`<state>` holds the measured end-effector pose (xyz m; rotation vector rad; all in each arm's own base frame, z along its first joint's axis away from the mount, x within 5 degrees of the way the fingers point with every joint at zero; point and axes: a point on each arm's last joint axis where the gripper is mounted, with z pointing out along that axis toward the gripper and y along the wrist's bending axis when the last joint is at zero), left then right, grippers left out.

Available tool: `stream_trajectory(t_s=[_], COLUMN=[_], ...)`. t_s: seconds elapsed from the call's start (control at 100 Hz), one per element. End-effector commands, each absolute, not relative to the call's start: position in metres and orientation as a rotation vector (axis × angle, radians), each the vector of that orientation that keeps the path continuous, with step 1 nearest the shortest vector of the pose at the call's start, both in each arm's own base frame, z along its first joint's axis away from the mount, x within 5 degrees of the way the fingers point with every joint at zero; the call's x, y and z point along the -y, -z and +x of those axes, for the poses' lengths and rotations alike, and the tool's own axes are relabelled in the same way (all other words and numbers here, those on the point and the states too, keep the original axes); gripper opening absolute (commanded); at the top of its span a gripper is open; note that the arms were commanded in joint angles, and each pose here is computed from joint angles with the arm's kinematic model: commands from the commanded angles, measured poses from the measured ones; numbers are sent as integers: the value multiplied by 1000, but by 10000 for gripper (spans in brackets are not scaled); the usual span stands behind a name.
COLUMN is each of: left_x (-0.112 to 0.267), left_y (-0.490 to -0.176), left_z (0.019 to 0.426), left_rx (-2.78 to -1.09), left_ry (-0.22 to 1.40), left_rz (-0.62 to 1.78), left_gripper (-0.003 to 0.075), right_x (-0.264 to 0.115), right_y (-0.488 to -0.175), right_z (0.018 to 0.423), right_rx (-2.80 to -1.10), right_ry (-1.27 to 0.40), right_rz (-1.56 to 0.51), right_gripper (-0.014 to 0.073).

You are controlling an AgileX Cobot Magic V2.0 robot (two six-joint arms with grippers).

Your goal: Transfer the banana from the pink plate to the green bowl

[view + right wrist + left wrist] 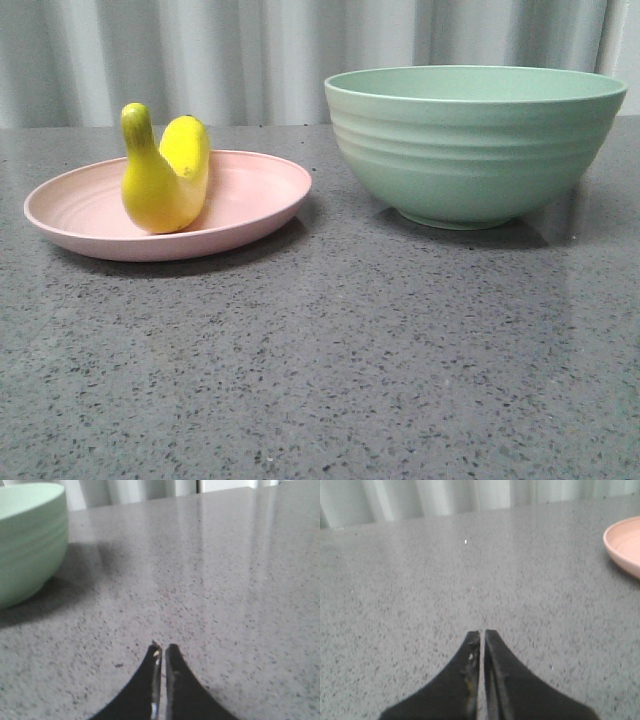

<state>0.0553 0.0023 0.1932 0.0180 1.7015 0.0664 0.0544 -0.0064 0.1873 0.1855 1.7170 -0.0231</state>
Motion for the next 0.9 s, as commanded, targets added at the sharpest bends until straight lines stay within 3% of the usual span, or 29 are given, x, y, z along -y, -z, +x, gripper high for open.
stream_trajectory(t_s=[0.0, 0.26, 0.46, 0.89], left_x=[-2, -1, -1, -1], left_y=[-199, -202, -203, -206], left_z=[55, 55, 55, 54], left_rx=[-1557, -1516, -1510, -1506], left_ry=[-27, -26, 60, 62], left_rz=[-16, -16, -91, -92], left_gripper=[-19, -19, -19, -19], right_x=[7, 8, 8, 7], right_y=[-190, -200, -201, -205], right_z=[55, 55, 55, 55], right_rx=[-1609, -1501, -1496, -1493], right_ry=[7, 17, 17, 17], right_rz=[202, 190, 190, 189], right_gripper=[-75, -74, -74, -74])
